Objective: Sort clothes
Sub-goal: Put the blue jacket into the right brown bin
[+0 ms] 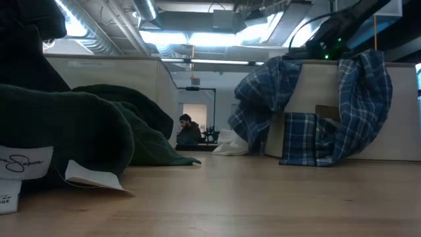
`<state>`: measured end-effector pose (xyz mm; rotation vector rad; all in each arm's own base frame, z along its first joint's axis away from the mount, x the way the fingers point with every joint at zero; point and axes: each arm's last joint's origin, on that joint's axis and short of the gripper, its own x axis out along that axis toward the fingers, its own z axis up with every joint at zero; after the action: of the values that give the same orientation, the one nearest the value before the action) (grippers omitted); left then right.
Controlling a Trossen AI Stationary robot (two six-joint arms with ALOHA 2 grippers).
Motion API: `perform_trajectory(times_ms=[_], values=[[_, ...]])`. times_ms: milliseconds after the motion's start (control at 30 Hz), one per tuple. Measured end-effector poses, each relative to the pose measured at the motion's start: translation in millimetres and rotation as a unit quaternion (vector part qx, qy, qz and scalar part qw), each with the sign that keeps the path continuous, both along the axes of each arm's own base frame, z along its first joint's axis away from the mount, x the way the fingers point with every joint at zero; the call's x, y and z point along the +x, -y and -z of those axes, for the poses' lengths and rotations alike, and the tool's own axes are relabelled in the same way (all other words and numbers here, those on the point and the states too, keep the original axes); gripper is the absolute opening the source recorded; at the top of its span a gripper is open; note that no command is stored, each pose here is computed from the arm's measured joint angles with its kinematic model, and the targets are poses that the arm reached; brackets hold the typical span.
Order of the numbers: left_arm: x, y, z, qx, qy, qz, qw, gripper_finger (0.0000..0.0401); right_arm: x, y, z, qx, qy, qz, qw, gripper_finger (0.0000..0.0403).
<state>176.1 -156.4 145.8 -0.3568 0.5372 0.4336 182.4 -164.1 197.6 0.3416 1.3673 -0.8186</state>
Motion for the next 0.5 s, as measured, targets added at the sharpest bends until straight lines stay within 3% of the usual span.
perform_trajectory(times_ms=[133,300,500], values=[[0,0,0,0.000,0.000,0.000,1.000,0.0210,0,0,1,0.002,-0.005,0.008,1.000,0.0035],[0,0,0,-0.006,0.002,-0.004,1.000,0.0210,-2,0,-10,-0.006,-0.049,0.020,0.999,0.0115],[0,0,0,-0.001,0.000,-0.001,1.000,0.0210,2,-2,-55,0.001,-0.068,0.015,0.998,0.0201]])
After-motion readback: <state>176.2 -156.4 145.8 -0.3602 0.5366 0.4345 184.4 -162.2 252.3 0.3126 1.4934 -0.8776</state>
